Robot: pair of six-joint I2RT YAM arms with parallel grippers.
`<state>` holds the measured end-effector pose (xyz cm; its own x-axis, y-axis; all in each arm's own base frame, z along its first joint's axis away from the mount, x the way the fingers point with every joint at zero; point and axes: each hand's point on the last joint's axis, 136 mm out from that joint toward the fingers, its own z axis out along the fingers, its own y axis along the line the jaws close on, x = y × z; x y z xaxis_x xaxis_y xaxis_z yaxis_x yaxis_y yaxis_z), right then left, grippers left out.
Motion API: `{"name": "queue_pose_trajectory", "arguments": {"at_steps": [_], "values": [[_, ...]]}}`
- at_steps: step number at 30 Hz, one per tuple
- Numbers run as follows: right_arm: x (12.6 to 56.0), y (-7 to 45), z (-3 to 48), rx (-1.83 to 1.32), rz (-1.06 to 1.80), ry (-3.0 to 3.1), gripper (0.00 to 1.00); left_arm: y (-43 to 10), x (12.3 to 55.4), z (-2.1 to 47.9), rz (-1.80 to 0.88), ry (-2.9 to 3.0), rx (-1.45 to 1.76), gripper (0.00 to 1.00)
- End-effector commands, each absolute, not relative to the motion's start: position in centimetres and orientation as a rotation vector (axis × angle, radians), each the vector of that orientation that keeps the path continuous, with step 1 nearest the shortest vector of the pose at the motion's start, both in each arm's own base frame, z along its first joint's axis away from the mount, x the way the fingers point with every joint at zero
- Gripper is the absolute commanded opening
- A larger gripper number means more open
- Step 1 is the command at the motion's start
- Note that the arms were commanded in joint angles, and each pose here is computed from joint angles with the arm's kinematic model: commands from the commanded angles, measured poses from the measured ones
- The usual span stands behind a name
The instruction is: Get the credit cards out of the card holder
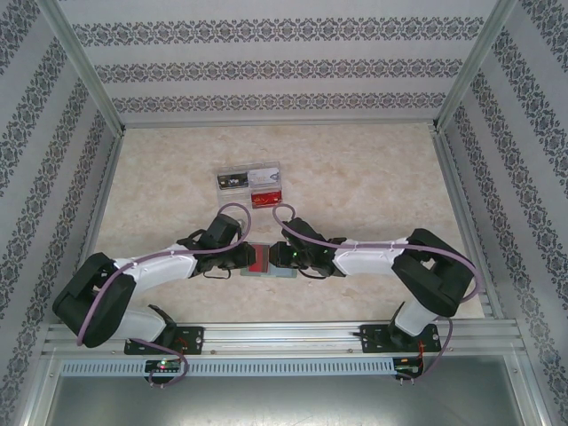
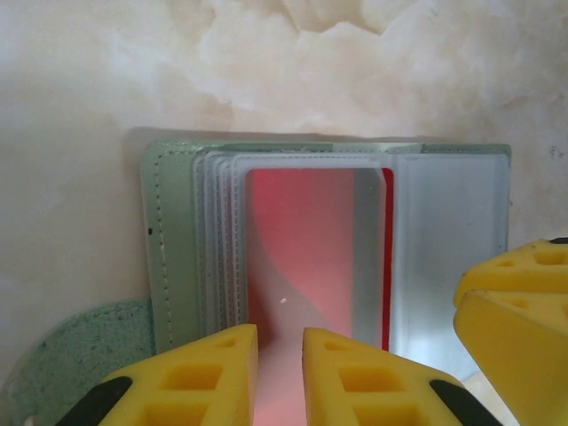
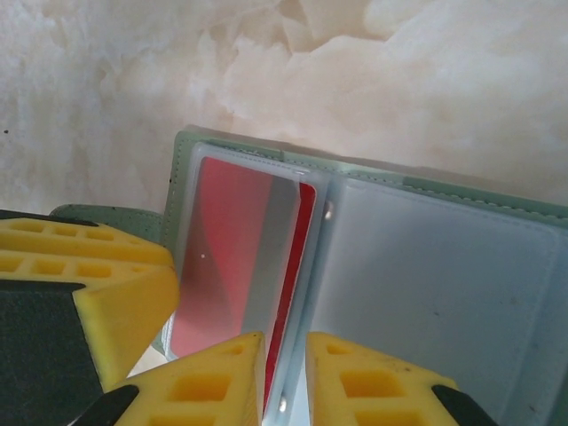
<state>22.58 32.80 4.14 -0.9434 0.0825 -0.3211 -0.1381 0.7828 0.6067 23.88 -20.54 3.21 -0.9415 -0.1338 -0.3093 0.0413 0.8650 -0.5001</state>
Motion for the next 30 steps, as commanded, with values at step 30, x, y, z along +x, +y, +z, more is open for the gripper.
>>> {"name": "queue_pose_trajectory", "arguments": {"at_steps": [30], "values": [[22.3, 34.0, 2.5, 0.041, 1.003, 2.687, 0.09, -20.3, 23.4, 2.1, -0.756, 2.722, -0.113, 0.14]]}}
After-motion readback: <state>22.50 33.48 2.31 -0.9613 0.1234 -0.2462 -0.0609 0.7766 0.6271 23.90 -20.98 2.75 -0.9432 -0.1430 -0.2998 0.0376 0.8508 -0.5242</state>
